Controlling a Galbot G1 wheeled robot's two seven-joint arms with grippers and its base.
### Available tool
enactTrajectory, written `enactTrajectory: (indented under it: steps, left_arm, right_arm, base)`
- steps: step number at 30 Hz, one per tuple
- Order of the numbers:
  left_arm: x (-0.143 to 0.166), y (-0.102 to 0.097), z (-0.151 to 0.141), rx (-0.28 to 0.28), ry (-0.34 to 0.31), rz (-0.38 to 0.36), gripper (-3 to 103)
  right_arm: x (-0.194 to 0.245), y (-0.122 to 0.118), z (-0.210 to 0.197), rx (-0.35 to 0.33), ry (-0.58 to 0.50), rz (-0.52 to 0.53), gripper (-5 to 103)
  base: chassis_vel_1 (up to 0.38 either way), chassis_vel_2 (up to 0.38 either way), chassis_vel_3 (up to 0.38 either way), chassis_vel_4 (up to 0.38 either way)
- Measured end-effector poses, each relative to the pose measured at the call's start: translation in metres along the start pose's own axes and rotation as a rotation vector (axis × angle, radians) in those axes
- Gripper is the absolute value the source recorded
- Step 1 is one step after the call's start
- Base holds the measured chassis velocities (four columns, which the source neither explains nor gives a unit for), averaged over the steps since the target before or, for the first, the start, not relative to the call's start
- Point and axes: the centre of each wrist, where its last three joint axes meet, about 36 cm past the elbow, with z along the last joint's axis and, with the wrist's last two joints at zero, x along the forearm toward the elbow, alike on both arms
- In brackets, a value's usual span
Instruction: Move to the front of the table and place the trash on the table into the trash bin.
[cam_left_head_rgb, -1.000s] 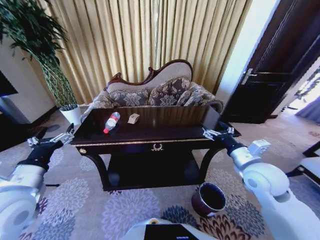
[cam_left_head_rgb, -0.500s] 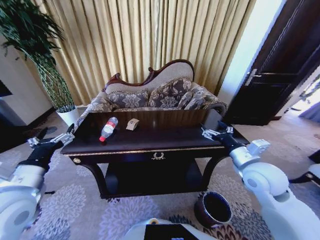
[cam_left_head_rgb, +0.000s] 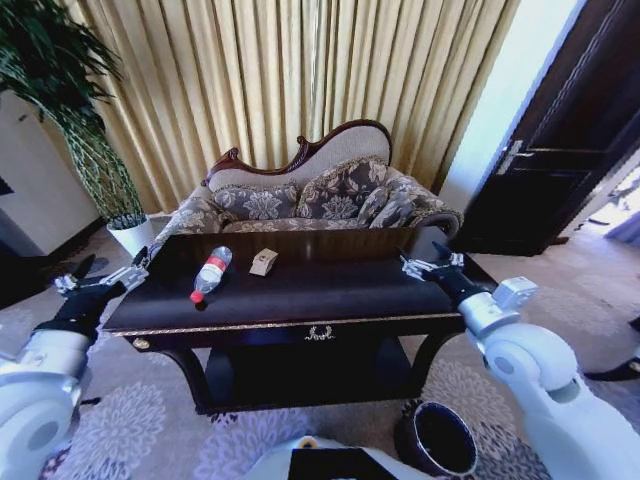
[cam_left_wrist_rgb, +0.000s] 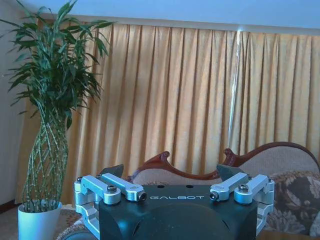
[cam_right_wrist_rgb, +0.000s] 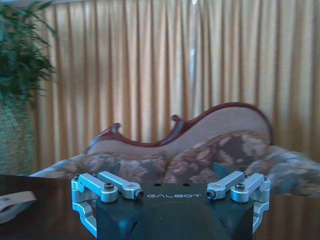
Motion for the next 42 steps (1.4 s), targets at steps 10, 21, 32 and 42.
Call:
enactTrajectory:
  steps: [10, 21, 32, 42]
  left_arm:
    - [0.006, 0.01, -0.006, -0.013, -0.017, -0.035, 100]
    - [0.021, 0.025, -0.009, -0.036, -0.035, -0.086, 100]
    - [0.024, 0.027, -0.008, -0.019, -0.049, -0.085, 100]
    - [0.023, 0.024, -0.005, -0.025, -0.038, -0.067, 100]
  right_arm:
    - [-0.042, -0.015, -0.023, 0.0, 0.103, -0.176, 100]
    - [-0.123, -0.006, -0.033, -0.029, 0.169, -0.354, 100]
    - [-0.213, 0.053, -0.022, -0.079, 0.225, -0.496, 100]
    - [-0.254, 0.108, -0.007, -0.082, 0.325, -0.564, 100]
  base:
    - [-0.005, 0.004, 0.004, -0.006]
    - [0.0, 0.0, 0.0, 0.0]
    - [0.0, 0.0, 0.0, 0.0]
    - [0.0, 0.0, 0.0, 0.0]
